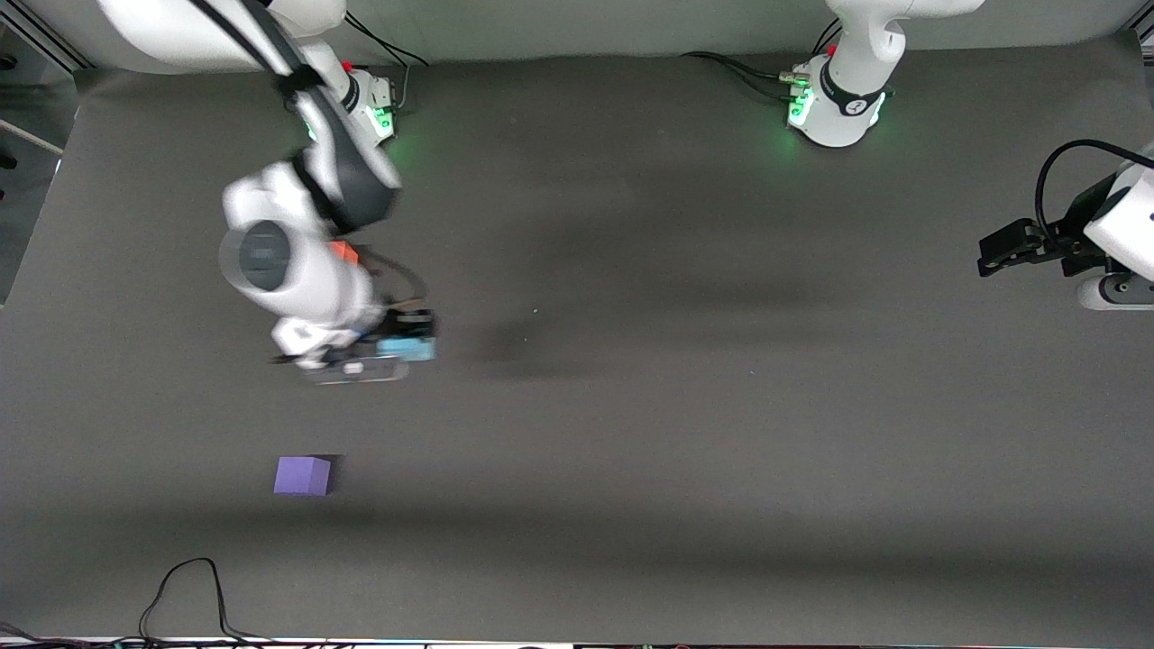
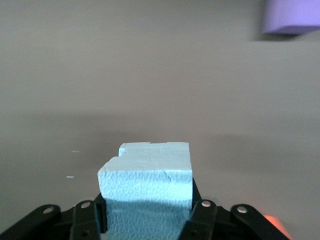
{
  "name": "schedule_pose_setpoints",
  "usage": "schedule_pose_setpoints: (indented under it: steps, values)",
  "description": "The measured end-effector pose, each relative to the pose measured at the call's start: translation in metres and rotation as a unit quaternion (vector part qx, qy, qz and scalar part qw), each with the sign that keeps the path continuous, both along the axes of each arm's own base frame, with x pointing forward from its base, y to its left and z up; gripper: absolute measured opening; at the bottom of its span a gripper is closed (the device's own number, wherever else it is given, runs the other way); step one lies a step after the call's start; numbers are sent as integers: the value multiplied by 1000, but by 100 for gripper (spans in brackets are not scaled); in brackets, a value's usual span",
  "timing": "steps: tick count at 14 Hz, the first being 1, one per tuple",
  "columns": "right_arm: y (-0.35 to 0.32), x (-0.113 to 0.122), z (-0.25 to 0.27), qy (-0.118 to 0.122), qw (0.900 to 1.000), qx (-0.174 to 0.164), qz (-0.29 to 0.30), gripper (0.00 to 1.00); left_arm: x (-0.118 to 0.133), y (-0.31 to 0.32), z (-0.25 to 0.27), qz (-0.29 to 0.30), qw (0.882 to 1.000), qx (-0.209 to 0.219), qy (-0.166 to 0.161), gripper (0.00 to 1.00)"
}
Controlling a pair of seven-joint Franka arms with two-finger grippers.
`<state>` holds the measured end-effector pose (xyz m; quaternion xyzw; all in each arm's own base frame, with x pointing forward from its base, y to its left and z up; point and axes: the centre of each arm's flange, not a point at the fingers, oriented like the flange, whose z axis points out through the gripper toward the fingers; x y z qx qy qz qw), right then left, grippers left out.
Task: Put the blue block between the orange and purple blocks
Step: 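Carry the blue cube with the right gripper between orange and purple cubes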
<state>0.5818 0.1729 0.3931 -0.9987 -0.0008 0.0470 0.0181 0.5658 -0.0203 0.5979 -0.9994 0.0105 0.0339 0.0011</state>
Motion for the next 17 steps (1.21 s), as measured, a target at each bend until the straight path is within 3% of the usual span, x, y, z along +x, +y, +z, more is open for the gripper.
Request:
schedule_pose_setpoints:
  steps: [3,7,11,17]
  values:
    - [-94,-1,-7,11,1000,10,-2,56,0,-4,0,-4,1000,-1,0,100]
    - [-184,-15,-83,8,1000,22,18,56,0,-1,0,-2,1000,-1,1,100]
    - [-184,-22,-151,15,1000,20,16,56,-1,-2,0,-2,1000,-1,2,100]
    - [-172,-19,-179,5,1000,23,13,56,-1,-4,-1,-7,1000,1,3,100]
